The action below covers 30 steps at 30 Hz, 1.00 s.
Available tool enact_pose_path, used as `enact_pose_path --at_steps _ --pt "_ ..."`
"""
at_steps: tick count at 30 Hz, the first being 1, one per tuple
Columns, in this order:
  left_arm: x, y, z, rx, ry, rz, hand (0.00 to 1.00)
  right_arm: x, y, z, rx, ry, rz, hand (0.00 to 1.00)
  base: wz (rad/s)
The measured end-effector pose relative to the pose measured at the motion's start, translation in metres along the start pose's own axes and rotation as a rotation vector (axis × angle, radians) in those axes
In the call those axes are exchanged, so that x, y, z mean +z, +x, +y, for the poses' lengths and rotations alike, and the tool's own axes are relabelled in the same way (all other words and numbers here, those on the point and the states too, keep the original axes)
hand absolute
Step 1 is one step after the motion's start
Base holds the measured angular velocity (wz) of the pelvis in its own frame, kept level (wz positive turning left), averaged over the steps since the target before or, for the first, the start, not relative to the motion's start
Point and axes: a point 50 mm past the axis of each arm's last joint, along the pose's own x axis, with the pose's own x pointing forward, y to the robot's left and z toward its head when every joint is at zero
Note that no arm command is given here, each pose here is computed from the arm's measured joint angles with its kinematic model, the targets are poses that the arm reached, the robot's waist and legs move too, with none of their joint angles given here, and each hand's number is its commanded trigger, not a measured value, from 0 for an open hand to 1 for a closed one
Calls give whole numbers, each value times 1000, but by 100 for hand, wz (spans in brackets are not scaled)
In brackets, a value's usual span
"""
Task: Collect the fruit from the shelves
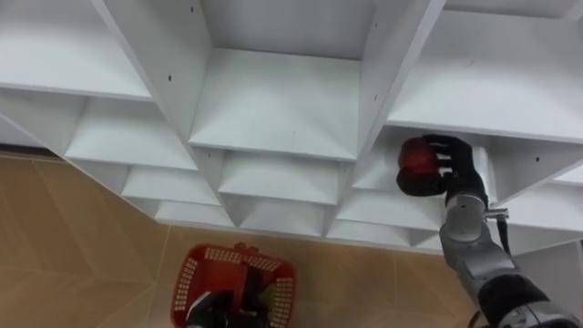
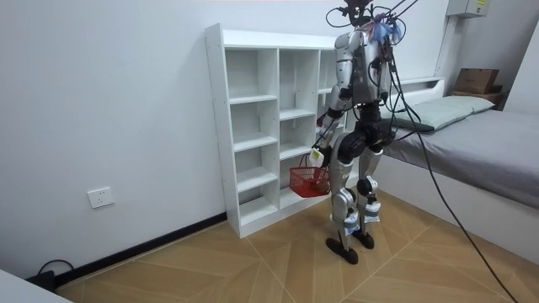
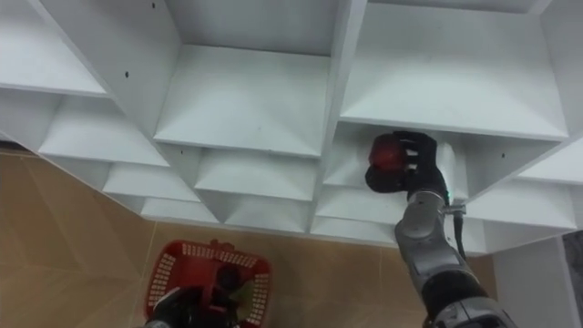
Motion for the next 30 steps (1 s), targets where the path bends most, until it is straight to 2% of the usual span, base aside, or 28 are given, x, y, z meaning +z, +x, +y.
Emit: enact_pose_path --at_steps 5,11,16,21,25,30 --pt "0 -1 2 7 3 -4 100 -10 -10 8 58 -17 4 100 2" --pt "-14 -7 9 32 -39 3 100 -46 -39 18 146 2 57 100 -1" --pt "-8 -11 1 18 -56 -72 100 -62 -68 29 250 17 61 100 -4" --pt "-8 -12 -1 27 -91 -92 100 -68 -81 34 288 34 70 100 -1" --pt "7 -14 -5 19 -102 -155 100 -67 -95 34 312 60 44 100 -2" --pt "16 -14 -7 18 -119 -197 100 -65 -104 36 372 -3 -8 100 -11"
